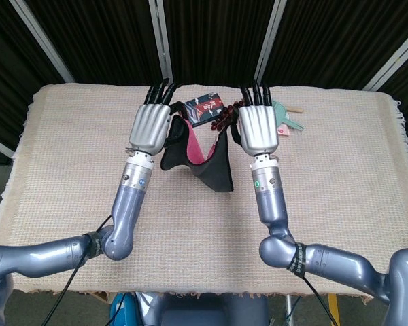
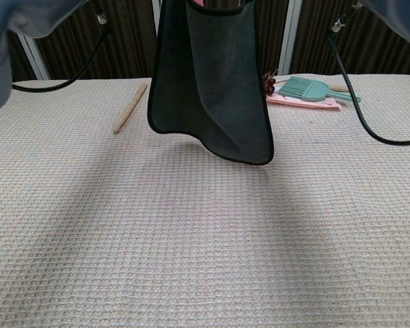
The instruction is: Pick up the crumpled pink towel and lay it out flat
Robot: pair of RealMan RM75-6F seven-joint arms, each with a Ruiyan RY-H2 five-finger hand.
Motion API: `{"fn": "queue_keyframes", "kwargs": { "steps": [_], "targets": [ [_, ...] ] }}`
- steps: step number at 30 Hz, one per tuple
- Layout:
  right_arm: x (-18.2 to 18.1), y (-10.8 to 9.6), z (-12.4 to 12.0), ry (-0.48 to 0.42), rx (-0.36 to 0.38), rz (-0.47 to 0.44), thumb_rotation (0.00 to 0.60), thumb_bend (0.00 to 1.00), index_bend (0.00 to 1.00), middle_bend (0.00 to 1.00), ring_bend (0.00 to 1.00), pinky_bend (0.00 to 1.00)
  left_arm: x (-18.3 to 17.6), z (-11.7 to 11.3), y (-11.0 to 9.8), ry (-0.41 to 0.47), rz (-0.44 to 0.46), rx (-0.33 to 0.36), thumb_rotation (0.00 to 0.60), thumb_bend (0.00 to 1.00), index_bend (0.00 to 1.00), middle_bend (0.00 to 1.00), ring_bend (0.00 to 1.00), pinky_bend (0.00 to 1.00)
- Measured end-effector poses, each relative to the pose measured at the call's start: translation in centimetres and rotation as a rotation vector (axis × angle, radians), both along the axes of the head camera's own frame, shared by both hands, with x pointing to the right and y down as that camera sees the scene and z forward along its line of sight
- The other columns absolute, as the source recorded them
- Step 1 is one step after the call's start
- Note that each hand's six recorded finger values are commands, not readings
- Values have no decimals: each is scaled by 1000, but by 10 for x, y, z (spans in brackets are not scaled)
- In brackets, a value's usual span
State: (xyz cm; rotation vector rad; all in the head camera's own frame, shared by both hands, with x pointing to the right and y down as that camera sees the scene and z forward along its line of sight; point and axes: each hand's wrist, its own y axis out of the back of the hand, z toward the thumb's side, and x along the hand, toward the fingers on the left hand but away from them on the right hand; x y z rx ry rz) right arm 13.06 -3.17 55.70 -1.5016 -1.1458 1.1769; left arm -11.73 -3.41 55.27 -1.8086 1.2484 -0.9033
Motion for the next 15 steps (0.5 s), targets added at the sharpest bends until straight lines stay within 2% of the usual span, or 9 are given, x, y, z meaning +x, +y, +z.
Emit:
{"fn": "queue_keyframes", "kwargs": {
  "steps": [11, 15],
  "targets": [
    [-17, -55, -2, -41, 94, 22, 600, 562, 633, 175, 17, 0, 36, 8, -38, 13, -7, 26, 600, 526, 610, 110, 0, 0],
    [-29, -65, -7, -71, 125, 13, 600, 562, 633, 175, 17, 0, 51, 3, -55, 39, -12, 55, 600, 526, 610, 110, 0, 0]
  ]
}}
